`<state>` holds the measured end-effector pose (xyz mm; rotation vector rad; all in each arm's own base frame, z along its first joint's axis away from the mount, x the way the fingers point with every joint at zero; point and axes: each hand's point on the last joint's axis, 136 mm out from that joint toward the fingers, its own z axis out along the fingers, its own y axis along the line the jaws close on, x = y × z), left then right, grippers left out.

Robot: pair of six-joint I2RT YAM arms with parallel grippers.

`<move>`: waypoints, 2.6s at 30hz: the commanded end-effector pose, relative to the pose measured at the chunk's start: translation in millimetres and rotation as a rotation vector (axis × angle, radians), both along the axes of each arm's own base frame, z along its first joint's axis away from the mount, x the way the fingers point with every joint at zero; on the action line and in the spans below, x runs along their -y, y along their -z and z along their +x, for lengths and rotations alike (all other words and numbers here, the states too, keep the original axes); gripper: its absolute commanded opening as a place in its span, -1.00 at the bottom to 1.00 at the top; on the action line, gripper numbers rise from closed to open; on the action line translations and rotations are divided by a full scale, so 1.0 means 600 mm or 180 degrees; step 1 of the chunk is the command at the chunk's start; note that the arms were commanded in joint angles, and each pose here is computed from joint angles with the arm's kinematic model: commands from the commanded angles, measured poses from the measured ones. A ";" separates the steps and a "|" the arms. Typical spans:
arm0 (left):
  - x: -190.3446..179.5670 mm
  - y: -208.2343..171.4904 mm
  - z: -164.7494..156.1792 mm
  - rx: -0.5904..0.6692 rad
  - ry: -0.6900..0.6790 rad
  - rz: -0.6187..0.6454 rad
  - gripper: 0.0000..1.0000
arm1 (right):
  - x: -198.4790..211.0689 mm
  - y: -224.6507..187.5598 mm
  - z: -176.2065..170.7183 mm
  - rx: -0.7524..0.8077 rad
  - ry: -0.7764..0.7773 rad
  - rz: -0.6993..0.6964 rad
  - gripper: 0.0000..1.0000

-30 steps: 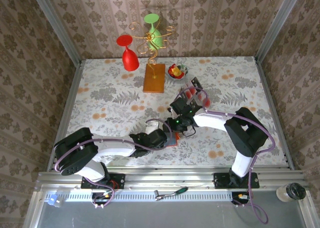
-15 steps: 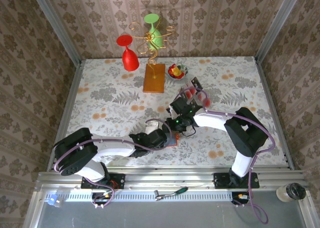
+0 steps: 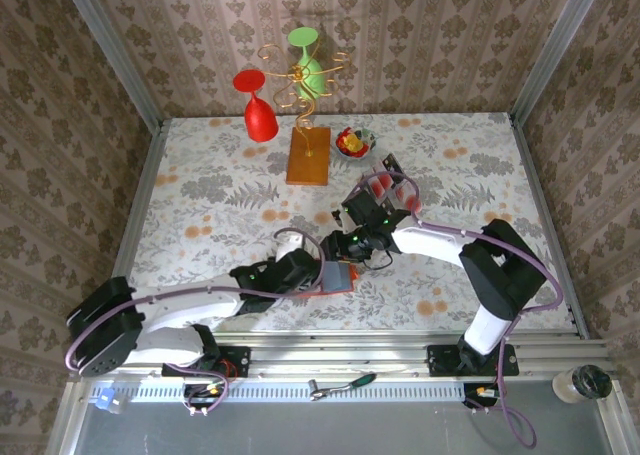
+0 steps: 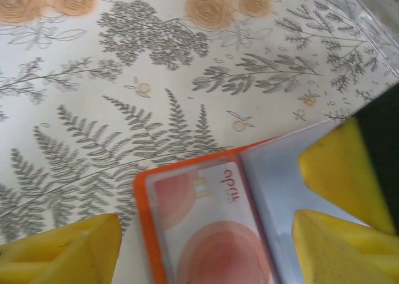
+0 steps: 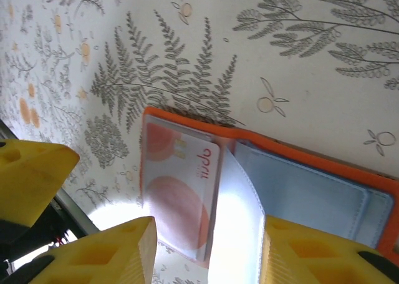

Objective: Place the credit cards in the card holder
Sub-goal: Flip over the card slot on the card holder.

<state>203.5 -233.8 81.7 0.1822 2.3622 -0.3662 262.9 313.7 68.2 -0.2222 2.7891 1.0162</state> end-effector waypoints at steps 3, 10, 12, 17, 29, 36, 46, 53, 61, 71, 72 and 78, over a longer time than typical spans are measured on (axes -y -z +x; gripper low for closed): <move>-0.055 -0.002 0.007 0.0062 -0.0203 0.0068 0.48 | -0.014 -0.003 -0.028 -0.0094 -0.0096 -0.0012 -0.07; -0.094 -0.004 0.002 0.0104 -0.0335 -0.0003 0.53 | -0.045 -0.019 -0.037 -0.0059 -0.0173 0.0008 -0.07; -0.102 -0.004 0.000 0.0109 -0.0357 -0.0006 0.54 | -0.055 -0.021 -0.039 -0.0057 -0.0204 -0.0002 -0.07; -0.115 -0.008 -0.002 0.0138 -0.0386 -0.0017 0.55 | -0.086 -0.026 -0.041 -0.0050 -0.0287 0.0009 -0.06; -0.133 -0.014 -0.006 0.0165 -0.0441 -0.0062 0.55 | -0.124 0.008 -0.040 -0.0199 -0.0342 -0.0020 -0.04; -0.134 -0.012 -0.006 0.0154 -0.0445 -0.0066 0.55 | -0.136 0.030 -0.036 -0.0294 -0.0339 0.0004 0.05; -0.135 -0.002 -0.010 0.0093 -0.0441 -0.0050 0.54 | -0.120 0.004 -0.024 -0.0180 -0.0301 0.0065 0.05; -0.130 0.001 -0.008 0.0075 -0.0432 -0.0055 0.55 | -0.081 -0.001 -0.016 -0.0134 -0.0195 0.0055 0.05; -0.109 0.004 -0.002 0.0027 -0.0355 -0.0040 0.55 | -0.048 0.031 -0.026 -0.0153 -0.0194 -0.0121 -0.41; -0.087 0.017 0.002 -0.0037 -0.0270 0.0024 0.56 | -0.057 0.056 -0.031 -0.0253 -0.0269 -0.0132 -0.78; -0.086 0.019 0.002 -0.0045 -0.0266 0.0032 0.56 | -0.057 0.058 -0.032 -0.0262 -0.0270 -0.0139 -0.79; -0.083 0.028 -0.001 -0.0079 -0.0246 0.0052 0.56 | -0.060 0.070 -0.031 -0.0305 -0.0278 -0.0170 -0.77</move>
